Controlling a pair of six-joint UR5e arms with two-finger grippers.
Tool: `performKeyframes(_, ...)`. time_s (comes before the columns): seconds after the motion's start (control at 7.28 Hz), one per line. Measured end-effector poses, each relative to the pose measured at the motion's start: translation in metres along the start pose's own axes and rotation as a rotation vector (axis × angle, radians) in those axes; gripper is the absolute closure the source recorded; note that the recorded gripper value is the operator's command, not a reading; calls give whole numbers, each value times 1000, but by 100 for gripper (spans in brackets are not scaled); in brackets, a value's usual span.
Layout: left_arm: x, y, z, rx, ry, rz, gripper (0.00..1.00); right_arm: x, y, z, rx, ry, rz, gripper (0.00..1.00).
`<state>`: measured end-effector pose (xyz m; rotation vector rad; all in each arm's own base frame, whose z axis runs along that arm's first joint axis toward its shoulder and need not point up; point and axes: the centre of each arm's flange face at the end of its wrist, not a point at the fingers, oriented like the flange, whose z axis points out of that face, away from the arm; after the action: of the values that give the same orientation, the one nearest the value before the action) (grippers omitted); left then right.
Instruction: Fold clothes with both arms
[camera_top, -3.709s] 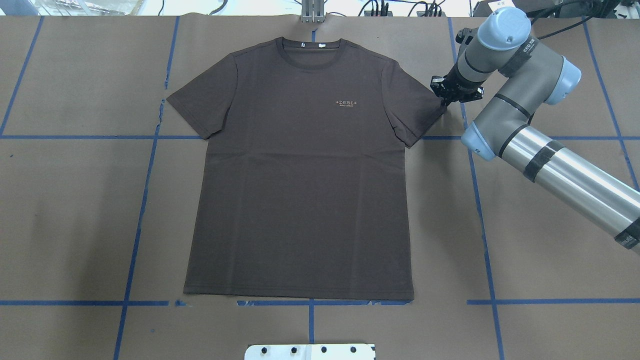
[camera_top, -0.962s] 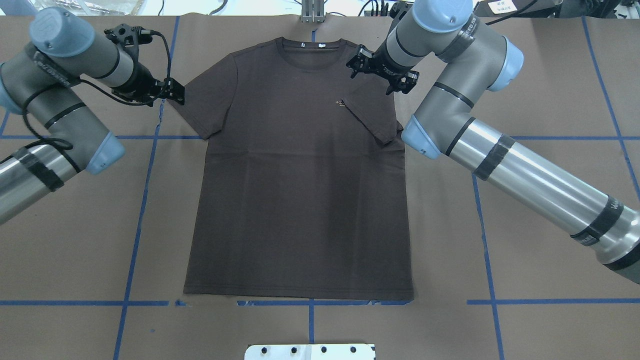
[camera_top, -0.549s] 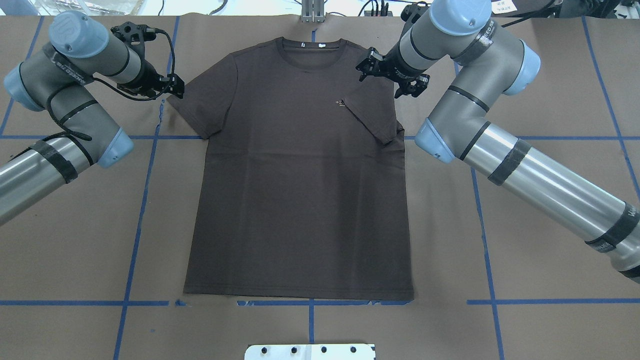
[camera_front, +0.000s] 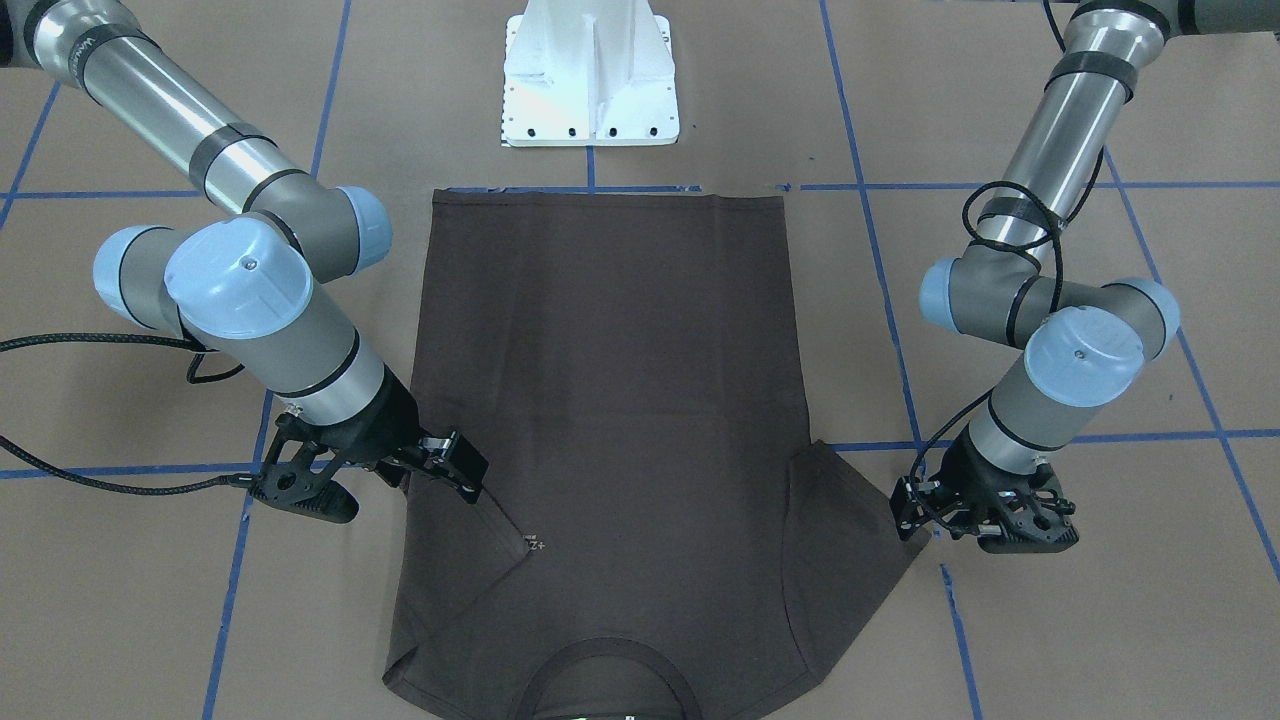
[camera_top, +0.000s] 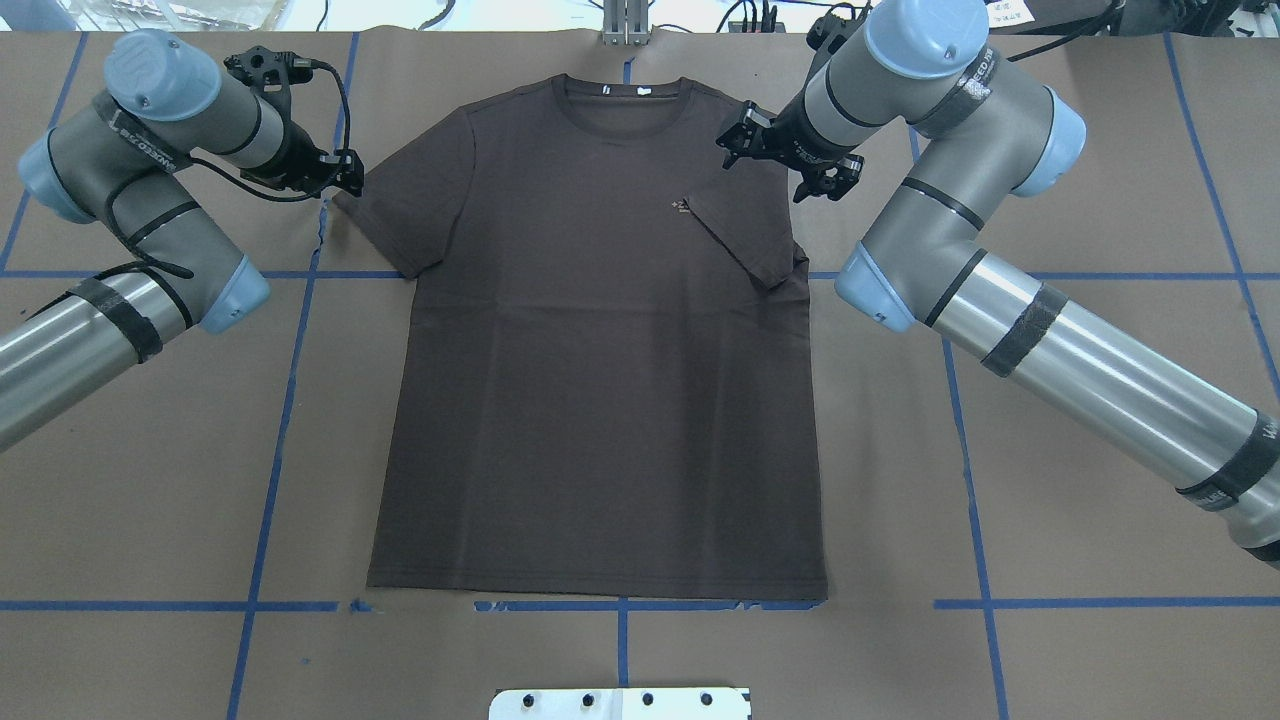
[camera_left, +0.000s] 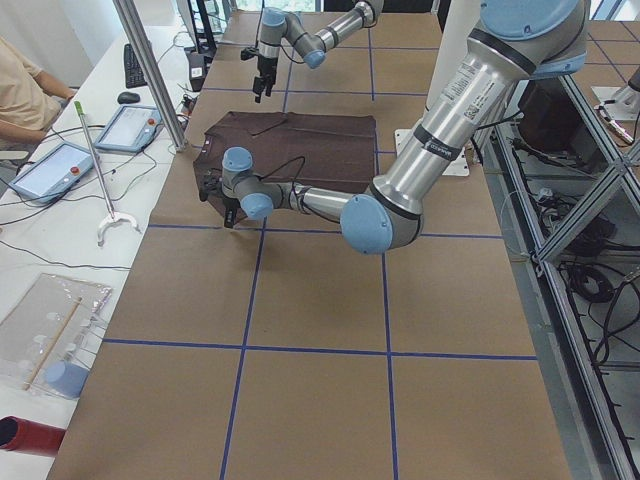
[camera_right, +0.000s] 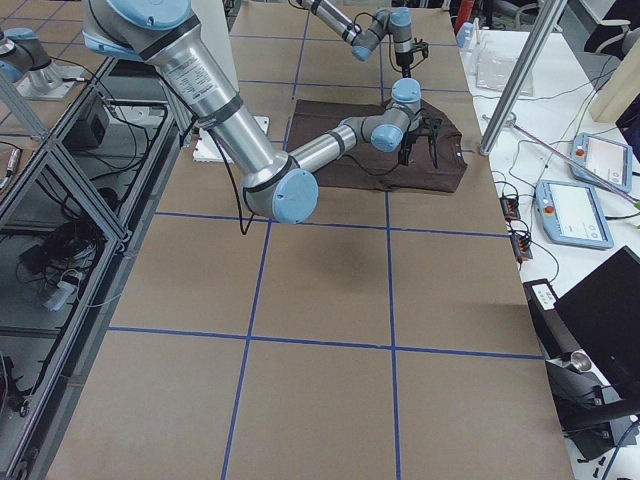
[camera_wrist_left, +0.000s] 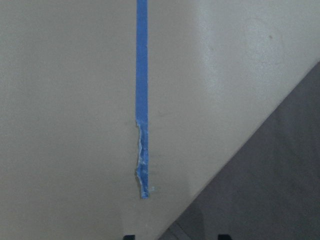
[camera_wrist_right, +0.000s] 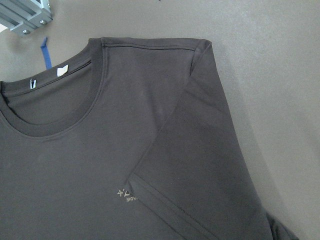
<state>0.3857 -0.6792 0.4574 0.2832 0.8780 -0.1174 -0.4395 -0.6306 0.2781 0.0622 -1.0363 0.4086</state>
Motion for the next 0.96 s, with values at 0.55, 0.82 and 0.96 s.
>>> performKeyframes(0.55,0,-1,8,-11,-11,-1,100,2,0,1,0,3,4,0)
performKeyframes(0.82,3,-2,8,-11,-8,4,100,2,0,1,-1,3,4,0)
performKeyframes(0.96,7,-4,6,-8,-5,8,100,2,0,1,-1,3,4,0)
